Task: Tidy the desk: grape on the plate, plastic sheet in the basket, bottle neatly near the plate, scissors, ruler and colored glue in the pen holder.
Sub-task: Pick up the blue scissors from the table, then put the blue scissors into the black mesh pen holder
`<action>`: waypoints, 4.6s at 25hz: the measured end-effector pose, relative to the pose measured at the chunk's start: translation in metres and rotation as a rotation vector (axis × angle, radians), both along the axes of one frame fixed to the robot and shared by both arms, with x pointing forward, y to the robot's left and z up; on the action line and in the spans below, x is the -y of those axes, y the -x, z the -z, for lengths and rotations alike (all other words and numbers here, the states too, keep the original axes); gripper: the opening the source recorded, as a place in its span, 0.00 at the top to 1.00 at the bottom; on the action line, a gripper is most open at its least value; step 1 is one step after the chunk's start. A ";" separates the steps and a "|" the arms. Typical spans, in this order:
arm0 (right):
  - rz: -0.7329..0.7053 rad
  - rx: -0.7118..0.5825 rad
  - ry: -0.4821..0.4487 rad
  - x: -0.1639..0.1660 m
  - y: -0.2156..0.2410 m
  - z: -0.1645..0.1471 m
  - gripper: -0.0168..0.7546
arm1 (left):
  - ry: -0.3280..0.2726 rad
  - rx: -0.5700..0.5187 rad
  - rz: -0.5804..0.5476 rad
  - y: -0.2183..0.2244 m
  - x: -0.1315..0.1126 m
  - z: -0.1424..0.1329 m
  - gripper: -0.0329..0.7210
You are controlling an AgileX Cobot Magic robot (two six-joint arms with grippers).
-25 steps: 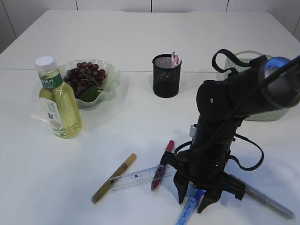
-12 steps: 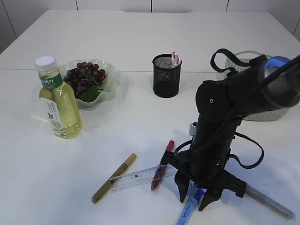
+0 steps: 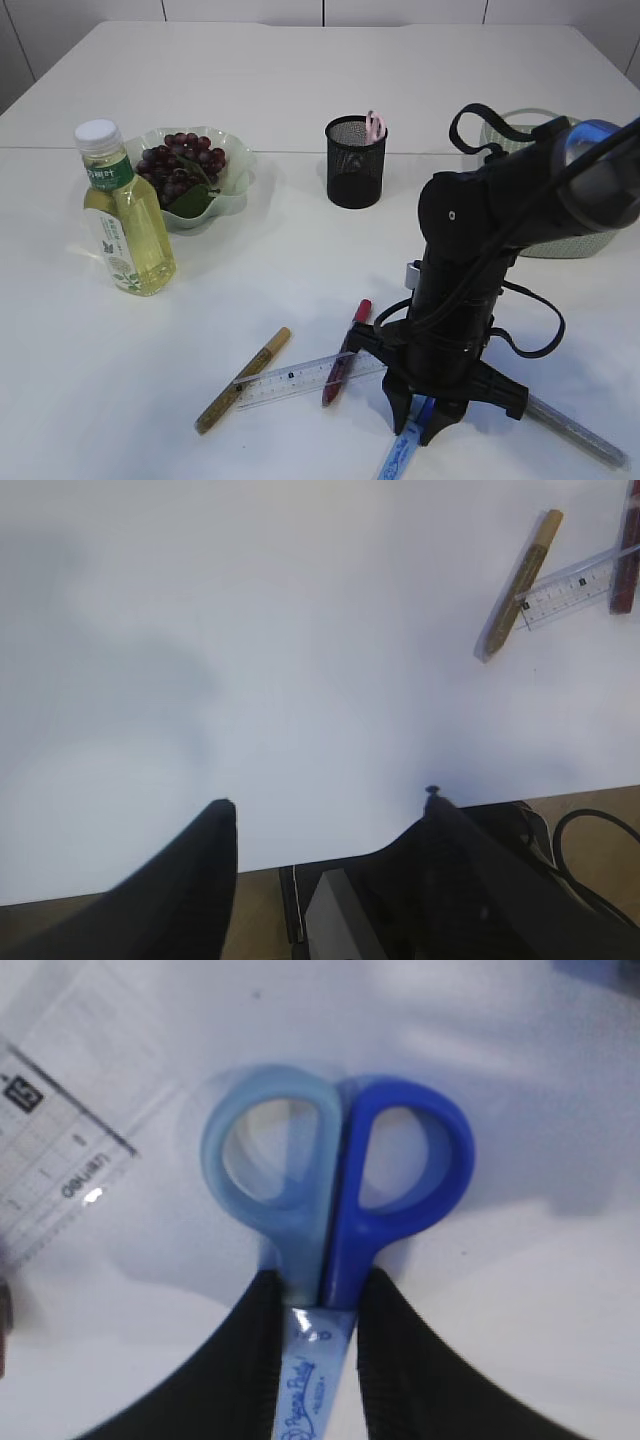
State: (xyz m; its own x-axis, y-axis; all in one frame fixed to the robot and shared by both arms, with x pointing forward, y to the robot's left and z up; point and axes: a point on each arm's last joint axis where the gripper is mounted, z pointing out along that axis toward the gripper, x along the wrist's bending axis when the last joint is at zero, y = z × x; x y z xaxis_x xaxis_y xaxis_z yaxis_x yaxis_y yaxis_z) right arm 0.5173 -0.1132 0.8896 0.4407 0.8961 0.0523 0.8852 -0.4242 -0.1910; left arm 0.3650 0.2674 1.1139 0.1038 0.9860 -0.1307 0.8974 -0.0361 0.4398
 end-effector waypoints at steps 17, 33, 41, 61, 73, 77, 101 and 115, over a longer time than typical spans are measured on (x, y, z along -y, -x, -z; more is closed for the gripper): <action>-0.045 0.008 0.001 0.001 0.000 0.000 0.78 | 0.000 0.000 0.000 0.000 0.000 0.000 0.39; -0.234 -0.001 0.054 0.008 0.001 -0.001 0.78 | 0.000 0.000 0.000 0.000 0.000 0.000 0.39; -0.410 0.009 0.044 0.010 0.001 -0.001 0.78 | 0.000 0.000 0.000 0.000 0.000 0.000 0.39; -0.644 0.025 0.041 0.013 0.001 0.000 0.78 | 0.000 0.000 0.000 0.000 0.000 0.000 0.39; -0.726 0.090 0.044 0.015 -0.001 -0.008 0.78 | 0.000 0.000 0.000 0.000 0.000 0.000 0.39; -0.724 0.176 0.033 0.013 -0.004 -0.024 0.78 | 0.000 0.000 0.000 0.000 0.000 0.000 0.39; -0.770 0.560 0.050 0.013 -0.017 -0.076 0.78 | 0.000 0.000 0.000 0.000 0.000 0.000 0.40; -0.822 0.912 0.071 0.013 -0.024 -0.122 0.78 | 0.011 -0.002 0.003 0.000 0.001 0.000 0.40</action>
